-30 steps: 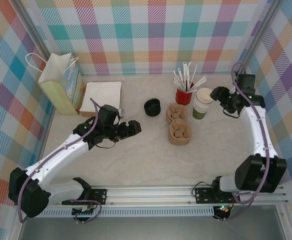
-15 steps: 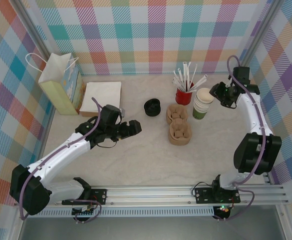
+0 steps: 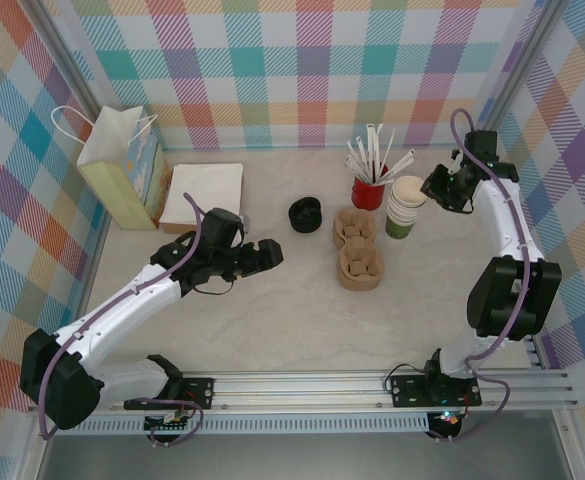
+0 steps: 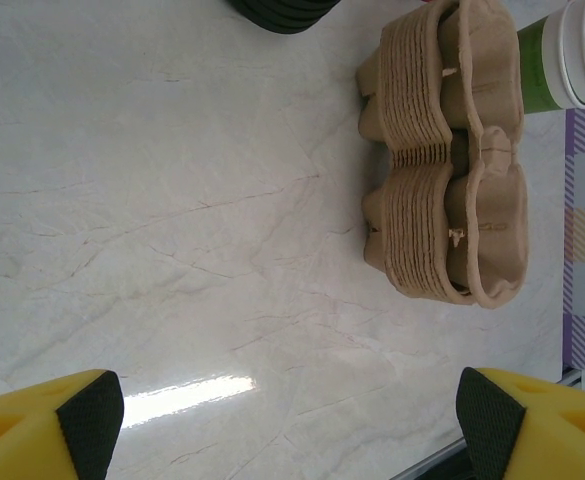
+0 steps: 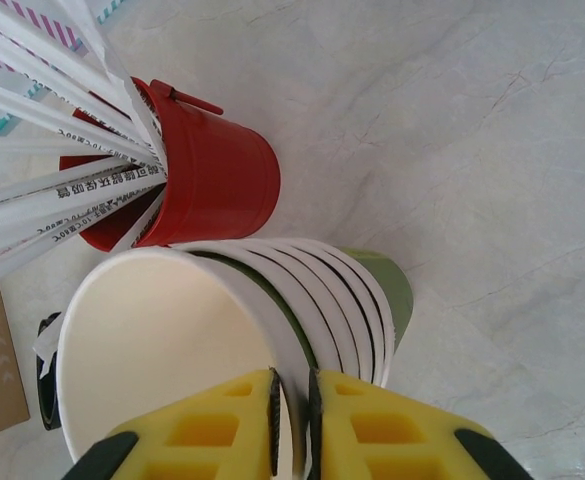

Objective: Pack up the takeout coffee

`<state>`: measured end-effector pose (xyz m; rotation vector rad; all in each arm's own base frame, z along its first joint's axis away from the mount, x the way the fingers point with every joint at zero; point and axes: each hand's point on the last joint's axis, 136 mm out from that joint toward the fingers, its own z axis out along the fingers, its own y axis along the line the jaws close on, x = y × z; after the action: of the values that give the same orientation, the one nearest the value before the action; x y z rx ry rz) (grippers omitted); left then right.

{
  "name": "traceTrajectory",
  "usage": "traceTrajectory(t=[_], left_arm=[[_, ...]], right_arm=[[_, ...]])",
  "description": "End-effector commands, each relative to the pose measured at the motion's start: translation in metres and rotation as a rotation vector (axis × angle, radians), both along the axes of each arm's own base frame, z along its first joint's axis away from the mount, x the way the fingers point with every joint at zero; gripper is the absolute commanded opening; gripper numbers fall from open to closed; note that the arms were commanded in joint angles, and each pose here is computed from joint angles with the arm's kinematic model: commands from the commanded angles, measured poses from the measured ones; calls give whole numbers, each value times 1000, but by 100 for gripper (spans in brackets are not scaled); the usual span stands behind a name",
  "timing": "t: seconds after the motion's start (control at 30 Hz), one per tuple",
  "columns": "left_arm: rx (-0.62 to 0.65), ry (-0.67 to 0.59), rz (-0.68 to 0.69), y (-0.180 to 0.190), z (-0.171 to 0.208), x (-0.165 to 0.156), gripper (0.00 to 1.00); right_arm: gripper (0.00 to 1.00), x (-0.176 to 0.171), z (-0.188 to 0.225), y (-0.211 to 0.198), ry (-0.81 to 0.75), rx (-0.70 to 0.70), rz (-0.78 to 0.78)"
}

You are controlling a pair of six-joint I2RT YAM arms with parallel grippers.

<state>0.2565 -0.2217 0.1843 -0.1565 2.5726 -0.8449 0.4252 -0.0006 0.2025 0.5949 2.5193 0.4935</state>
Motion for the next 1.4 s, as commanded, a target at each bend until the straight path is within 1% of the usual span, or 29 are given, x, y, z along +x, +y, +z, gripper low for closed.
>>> traceTrajectory(t=[0.0,0.13,0.4,0.67,0.87,1.0,1.07,1.13,1.23,1.37], left_arm=[[15,-21,-15,-1,8,-1,88],[19,-26,-11,0,10,0,88],[25,-40,-6,4,15,-1,88],[37,-97,33,13,29,2,89],[51,-124,60,20,35,3,89],[80,-142,82,28,35,4,89],[95,-150,94,32,34,5,89],[105,-151,99,34,31,6,89],[115,-157,108,37,29,5,89],[131,-171,123,43,30,4,89]], right_arm=[[15,-1,6,1,0,-6,36],[11,-4,8,0,4,-21,47],[9,-11,30,-1,-38,-56,62],[9,-27,81,-12,-128,-162,56],[9,-47,128,-4,-246,-146,56],[9,-66,155,16,-344,-125,109],[9,-79,165,37,-385,-83,162],[9,-92,166,58,-392,-41,214],[9,-114,153,93,-363,6,287],[9,-140,117,135,-279,61,360]])
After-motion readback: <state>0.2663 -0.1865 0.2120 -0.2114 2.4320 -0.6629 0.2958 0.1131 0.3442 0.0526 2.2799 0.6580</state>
